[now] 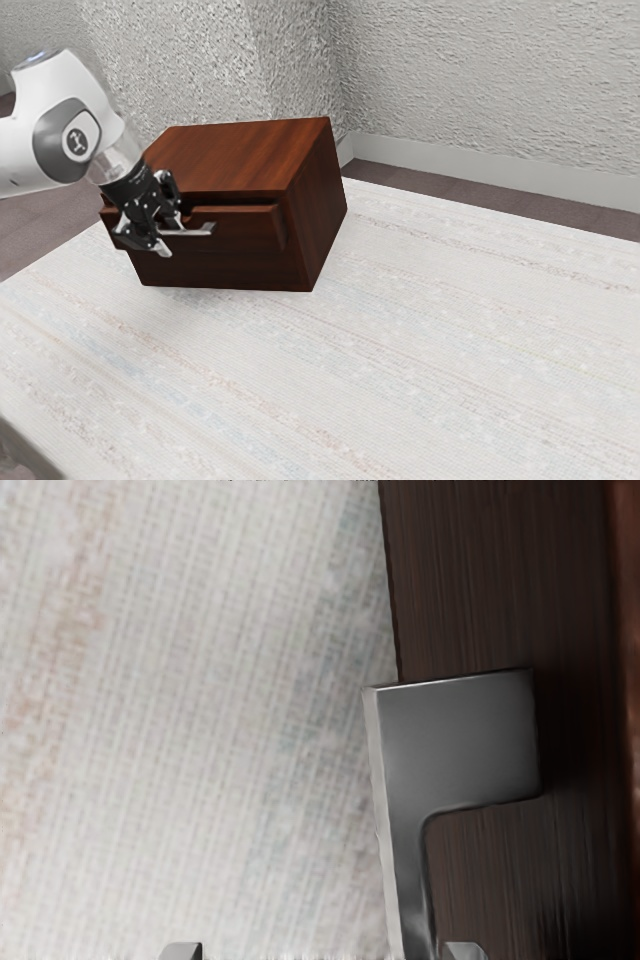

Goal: Pull the drawer handle with one arm to open the drawer

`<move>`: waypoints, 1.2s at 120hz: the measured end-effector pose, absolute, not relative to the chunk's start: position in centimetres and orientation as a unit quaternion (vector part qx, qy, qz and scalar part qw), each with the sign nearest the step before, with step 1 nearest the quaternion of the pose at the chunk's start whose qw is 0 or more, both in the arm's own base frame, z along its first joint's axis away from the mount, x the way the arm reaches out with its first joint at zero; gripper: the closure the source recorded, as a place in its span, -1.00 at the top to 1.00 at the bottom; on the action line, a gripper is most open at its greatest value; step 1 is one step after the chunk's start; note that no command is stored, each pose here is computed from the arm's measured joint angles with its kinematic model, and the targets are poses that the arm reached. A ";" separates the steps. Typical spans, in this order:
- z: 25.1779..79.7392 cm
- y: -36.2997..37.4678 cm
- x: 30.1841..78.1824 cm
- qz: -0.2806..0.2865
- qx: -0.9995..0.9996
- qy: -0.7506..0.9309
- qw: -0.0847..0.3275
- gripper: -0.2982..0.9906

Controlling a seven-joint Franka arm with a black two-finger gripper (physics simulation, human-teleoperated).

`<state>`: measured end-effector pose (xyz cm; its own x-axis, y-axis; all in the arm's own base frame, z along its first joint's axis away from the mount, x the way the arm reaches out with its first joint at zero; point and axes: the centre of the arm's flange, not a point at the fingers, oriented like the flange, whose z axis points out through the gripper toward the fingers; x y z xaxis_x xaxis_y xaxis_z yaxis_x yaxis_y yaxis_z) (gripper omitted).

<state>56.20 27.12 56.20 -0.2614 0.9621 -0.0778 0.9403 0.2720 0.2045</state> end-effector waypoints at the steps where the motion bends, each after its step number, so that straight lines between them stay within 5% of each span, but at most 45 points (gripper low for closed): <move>1: 56.2 27.1 56.1 0.059 0.600 0.792 0.093 -0.13; 144: 55.6 24.1 50.4 0.067 0.593 0.798 0.082 -0.22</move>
